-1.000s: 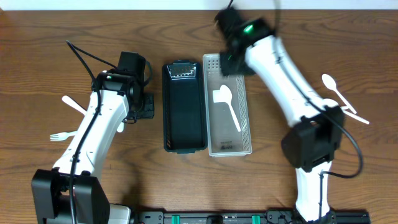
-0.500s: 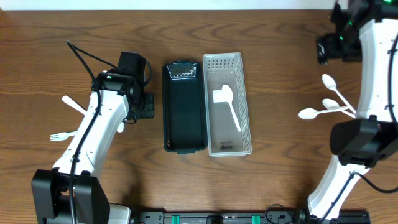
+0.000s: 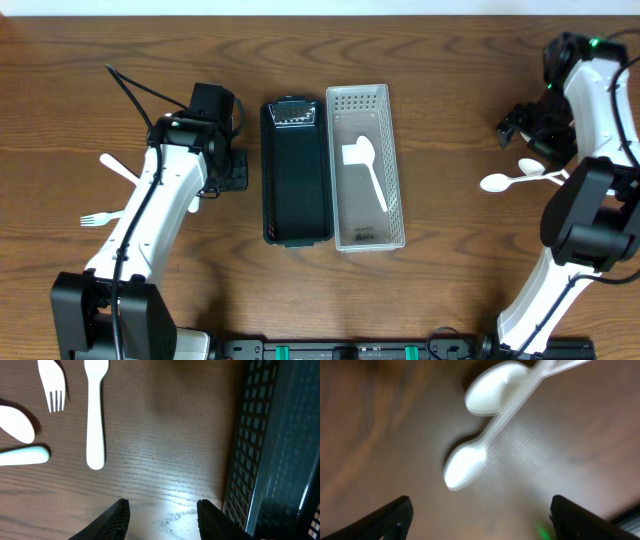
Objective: Pack container
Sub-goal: 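Return the right gripper to the spoons and grasp another spoon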
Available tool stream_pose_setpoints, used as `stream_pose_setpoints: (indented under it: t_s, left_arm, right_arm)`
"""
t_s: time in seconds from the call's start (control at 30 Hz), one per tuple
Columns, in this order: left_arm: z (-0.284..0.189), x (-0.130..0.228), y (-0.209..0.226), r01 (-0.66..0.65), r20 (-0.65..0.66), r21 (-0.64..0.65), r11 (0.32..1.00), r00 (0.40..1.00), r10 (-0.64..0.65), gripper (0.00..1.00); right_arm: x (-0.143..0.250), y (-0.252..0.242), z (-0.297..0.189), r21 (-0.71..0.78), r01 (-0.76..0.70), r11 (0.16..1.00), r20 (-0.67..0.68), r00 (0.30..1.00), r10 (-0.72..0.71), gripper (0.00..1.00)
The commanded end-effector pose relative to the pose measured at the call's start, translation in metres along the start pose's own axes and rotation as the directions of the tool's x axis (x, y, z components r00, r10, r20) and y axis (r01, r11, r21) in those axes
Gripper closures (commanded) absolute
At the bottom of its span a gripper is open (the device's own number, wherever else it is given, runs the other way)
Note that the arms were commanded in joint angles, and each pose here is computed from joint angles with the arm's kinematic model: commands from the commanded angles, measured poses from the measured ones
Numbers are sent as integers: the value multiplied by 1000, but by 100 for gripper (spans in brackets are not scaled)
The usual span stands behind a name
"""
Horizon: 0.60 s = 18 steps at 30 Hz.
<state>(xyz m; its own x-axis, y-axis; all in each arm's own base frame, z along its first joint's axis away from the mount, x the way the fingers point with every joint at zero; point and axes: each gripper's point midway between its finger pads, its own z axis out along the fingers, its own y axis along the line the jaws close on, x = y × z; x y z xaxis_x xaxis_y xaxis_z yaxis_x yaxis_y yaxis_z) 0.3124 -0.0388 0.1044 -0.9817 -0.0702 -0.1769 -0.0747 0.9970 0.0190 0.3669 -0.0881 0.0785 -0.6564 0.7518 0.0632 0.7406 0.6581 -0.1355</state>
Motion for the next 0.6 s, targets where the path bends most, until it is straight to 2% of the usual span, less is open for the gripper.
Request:
stream_pose_setpoints:
  t_s: [0.0,0.27,0.5,0.57]
  left_arm:
    - [3,2,0,-9,-11,-7,1000,1000,9,53]
    - [2,6,1,-10,-28,-10,1000,1000,10,53]
    - [2,6,1,-10,-28,-10,1000,1000,10,53]
    - [2,6,1,-10,-28,-10,1000,1000,10,53]
  right_arm:
    - [-1,4,23,-18,-150,988,-8,989,150,9]
    - [-8,14,63,-64,-153,986,36,987,155,14]
    - [0,9,89,-55,-154,987,27,987,155,15]
    - [3,8,94,-51,-154,987,22,988,155,19]
